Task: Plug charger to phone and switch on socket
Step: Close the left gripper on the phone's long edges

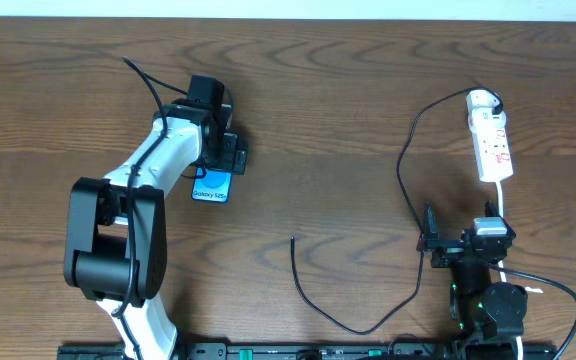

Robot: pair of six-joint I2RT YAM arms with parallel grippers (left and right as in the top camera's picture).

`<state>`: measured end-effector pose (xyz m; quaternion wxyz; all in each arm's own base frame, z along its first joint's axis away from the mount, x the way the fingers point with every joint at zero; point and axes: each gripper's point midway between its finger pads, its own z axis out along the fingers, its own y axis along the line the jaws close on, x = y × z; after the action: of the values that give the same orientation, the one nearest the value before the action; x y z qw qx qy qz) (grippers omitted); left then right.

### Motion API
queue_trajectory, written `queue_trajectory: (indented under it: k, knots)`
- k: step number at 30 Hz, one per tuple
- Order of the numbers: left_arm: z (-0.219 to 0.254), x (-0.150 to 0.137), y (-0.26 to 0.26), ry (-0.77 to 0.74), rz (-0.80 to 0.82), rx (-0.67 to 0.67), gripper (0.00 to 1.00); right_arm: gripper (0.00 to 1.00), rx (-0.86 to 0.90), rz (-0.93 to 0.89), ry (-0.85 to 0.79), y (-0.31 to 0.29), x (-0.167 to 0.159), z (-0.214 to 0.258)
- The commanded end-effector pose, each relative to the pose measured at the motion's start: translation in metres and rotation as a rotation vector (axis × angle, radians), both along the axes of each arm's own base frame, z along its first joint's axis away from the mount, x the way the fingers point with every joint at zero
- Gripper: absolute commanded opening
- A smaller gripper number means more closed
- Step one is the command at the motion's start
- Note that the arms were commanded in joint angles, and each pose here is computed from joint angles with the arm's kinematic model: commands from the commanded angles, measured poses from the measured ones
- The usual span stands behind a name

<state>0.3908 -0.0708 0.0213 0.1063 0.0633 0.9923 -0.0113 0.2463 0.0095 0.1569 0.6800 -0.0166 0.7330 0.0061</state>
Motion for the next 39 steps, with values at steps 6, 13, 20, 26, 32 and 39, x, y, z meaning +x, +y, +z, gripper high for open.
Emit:
queue_trajectory:
  k: [6, 13, 20, 26, 32, 39]
  knots:
    - [-0.009, -0.003, 0.005, 0.012, 0.017, 0.019, 0.98, 0.99, -0.012, -0.015, -0.002, -0.003, 0.0, 0.0]
    - [-0.01, -0.003, 0.004, 0.007, 0.017, 0.018, 0.98, 0.99, -0.012, -0.015, -0.002, -0.003, 0.0, 0.0]
    - [-0.014, -0.002, 0.004, 0.011, 0.017, 0.02, 0.98, 0.99, -0.012, -0.015, -0.002, -0.003, 0.0, 0.0]
    - [-0.031, -0.009, 0.005, 0.061, 0.017, 0.028, 0.98, 0.99, -0.012, -0.015, -0.002, -0.003, 0.0, 0.0]
    - [-0.026, -0.006, 0.004, 0.045, 0.015, 0.026, 0.98, 0.99, -0.012, -0.015, -0.002, -0.003, 0.0, 0.0]
    - [-0.026, -0.007, 0.005, 0.049, 0.015, 0.026, 0.97, 0.99, -0.012, -0.015, -0.002, -0.003, 0.0, 0.0]
